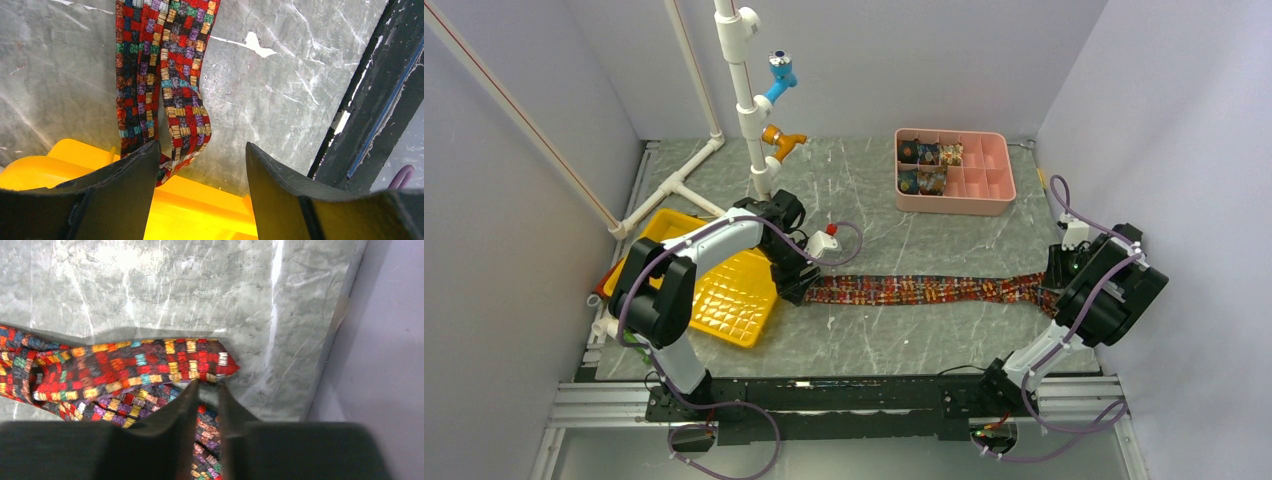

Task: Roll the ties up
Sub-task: Flatten out the tie at the center of the board.

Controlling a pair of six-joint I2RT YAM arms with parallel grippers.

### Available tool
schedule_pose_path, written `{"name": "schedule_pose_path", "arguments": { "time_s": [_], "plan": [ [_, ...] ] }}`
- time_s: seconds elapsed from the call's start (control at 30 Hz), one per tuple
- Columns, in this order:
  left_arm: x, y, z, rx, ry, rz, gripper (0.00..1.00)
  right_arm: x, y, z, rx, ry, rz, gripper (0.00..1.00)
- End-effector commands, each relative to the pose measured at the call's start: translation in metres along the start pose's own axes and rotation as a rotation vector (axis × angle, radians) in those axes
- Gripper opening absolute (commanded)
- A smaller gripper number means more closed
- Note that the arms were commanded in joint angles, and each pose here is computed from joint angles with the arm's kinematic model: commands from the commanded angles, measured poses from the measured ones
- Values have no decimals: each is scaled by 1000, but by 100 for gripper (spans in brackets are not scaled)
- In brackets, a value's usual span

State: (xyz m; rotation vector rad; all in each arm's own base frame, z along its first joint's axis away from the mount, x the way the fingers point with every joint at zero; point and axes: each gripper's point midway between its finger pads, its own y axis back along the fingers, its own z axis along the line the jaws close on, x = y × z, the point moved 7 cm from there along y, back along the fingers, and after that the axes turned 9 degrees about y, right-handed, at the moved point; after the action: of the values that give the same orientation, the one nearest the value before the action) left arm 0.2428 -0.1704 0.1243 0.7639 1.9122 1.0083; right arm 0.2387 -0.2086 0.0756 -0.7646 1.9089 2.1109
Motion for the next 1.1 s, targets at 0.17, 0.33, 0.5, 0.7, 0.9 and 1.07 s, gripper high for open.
{"name": "schedule_pose_path", "arguments": {
  "time_s": [0.17, 0.33, 0.5, 0.7, 0.9, 1.07],
  "plan": [
    [-5, 9, -5, -26, -25, -39, 69, -21, 40, 5, 77, 67, -71, 0],
    [-7, 15, -7, -48, -38, -51, 70, -31, 62, 8, 123, 107, -106, 0],
    [-10, 23, -8, -69, -47, -62, 99, -19, 83, 22, 136, 129, -42, 0],
    [-12, 23, -8, -81, -49, -87, 99, 24, 84, 24, 191, 155, 107, 0],
    [-13, 13, -7, -55, -39, -80, 99, 37, 61, 8, 169, 95, 167, 39],
    [-11, 11, -9, -61, -44, -82, 99, 45, 58, 0, 241, 114, 188, 70]
  ]
}}
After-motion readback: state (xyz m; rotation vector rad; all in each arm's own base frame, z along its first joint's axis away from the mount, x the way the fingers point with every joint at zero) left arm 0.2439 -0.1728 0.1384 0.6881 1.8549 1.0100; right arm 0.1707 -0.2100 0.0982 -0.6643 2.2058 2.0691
